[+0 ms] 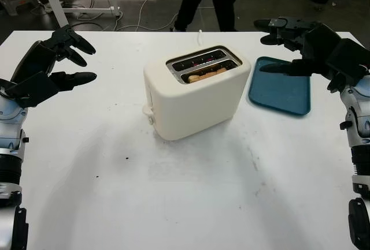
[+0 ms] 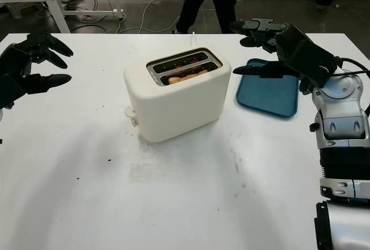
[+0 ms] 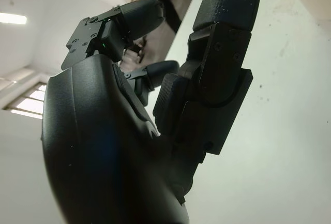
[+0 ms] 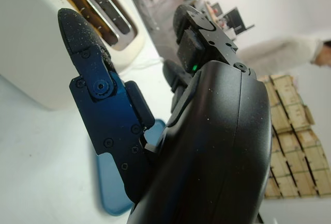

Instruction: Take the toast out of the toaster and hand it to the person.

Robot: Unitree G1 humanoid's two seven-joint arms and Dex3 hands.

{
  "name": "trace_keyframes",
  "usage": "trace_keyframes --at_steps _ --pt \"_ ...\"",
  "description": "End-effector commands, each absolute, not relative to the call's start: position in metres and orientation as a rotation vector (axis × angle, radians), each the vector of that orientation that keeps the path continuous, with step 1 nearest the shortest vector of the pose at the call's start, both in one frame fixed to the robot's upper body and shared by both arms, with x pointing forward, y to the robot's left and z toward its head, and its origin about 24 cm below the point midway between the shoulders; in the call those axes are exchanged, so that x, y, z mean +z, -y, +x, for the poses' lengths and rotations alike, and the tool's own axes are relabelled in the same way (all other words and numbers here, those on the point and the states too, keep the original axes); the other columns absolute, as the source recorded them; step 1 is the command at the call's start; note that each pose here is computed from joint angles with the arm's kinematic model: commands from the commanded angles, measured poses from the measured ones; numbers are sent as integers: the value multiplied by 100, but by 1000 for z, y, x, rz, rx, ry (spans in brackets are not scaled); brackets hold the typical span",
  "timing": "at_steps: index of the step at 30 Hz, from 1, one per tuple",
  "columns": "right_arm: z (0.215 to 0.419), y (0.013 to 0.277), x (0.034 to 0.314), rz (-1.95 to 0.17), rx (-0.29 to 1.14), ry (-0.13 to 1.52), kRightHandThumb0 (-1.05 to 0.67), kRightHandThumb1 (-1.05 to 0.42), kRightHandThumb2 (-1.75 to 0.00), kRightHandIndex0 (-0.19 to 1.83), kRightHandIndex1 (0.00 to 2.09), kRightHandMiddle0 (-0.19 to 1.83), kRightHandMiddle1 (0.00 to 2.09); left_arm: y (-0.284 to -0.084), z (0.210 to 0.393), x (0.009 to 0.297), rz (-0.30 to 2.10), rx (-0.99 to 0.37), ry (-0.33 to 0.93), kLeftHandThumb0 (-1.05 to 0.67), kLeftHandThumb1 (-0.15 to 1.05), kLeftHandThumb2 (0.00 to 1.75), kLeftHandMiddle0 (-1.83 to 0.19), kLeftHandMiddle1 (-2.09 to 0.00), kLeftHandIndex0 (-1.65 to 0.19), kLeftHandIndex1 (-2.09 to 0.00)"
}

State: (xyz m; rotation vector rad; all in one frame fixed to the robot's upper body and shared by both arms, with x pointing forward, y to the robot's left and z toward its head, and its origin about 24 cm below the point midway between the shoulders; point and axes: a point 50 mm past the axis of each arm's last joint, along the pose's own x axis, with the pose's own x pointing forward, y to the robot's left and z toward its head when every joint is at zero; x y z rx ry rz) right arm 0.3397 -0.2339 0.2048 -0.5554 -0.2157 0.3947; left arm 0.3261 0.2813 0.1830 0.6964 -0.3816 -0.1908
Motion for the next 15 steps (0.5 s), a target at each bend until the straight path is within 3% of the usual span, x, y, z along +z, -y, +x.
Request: trace_keyframes --at_steps 1,15 --pt "339 233 207 -545 393 226 -66 -71 0 0 82 45 0 -282 325 185 701 -185 391 -105 92 12 -23 -152 -19 -143" --pt "339 234 207 -561 390 232 -66 -72 0 1 83 45 0 -282 325 186 695 -186 387 -105 92 11 -22 -152 -19 -143"
